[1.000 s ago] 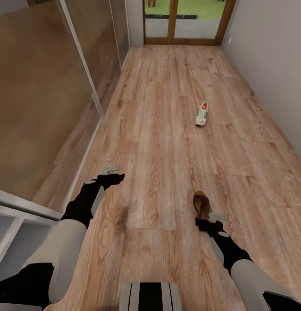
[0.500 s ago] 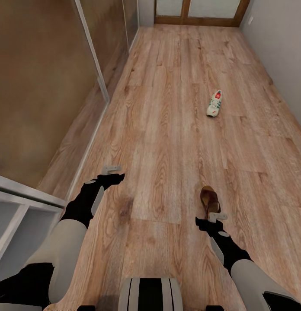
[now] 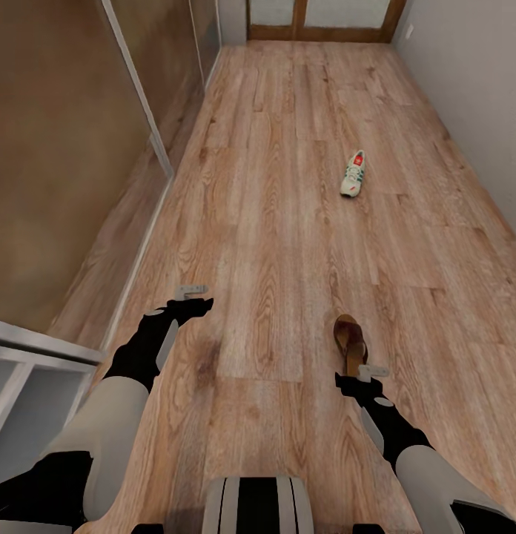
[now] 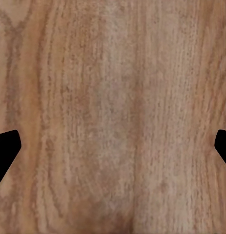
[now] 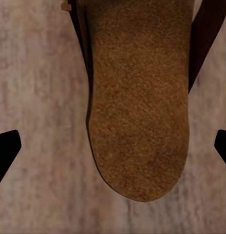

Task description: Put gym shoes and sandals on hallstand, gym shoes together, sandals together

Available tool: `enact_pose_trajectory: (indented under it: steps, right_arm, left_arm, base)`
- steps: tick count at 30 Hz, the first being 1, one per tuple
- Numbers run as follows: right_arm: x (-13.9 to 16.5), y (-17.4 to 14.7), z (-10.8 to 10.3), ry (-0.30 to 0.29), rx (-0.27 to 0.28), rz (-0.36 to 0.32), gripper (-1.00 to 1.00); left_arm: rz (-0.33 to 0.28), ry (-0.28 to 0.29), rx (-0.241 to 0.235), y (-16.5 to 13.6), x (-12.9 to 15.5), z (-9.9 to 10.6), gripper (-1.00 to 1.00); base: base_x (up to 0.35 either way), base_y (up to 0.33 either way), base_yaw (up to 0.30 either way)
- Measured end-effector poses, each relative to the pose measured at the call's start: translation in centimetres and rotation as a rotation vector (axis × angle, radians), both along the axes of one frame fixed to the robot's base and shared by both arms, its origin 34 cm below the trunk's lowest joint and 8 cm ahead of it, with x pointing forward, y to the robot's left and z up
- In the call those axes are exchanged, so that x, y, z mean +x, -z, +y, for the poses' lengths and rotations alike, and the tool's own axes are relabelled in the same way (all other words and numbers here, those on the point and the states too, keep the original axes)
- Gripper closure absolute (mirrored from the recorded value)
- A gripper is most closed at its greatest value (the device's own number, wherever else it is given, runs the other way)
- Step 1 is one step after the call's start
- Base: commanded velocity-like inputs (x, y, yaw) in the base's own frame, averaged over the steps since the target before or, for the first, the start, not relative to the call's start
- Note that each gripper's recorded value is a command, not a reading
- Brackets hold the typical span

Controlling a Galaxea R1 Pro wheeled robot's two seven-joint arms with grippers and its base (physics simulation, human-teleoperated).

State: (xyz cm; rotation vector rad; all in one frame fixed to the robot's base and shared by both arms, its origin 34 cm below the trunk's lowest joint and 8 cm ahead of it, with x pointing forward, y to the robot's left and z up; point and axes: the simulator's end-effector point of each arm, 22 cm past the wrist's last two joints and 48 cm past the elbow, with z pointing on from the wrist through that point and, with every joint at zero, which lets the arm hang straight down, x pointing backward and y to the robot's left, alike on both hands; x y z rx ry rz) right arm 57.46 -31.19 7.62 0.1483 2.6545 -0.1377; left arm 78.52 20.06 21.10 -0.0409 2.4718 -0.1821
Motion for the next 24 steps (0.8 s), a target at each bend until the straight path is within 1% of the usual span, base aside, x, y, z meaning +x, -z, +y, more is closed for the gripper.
enact_pose_trajectory:
  steps: [15, 24]
  right_arm:
    - [-0.01, 0.01, 0.01, 0.000, 0.000, 0.000, -1.00]
    - [-0.34, 0.39, 0.00, 0.000, 0.000, 0.008, -1.00]
  left_arm:
    - [0.000, 0.000, 0.001, 0.02, 0.00, 0.07, -1.00]
    - [0.009, 0.000, 0.001, 0.59, -0.26, 0.10, -1.00]
  base:
    - [0.000, 0.000, -0.007]
    - [0.000, 0.000, 0.000]
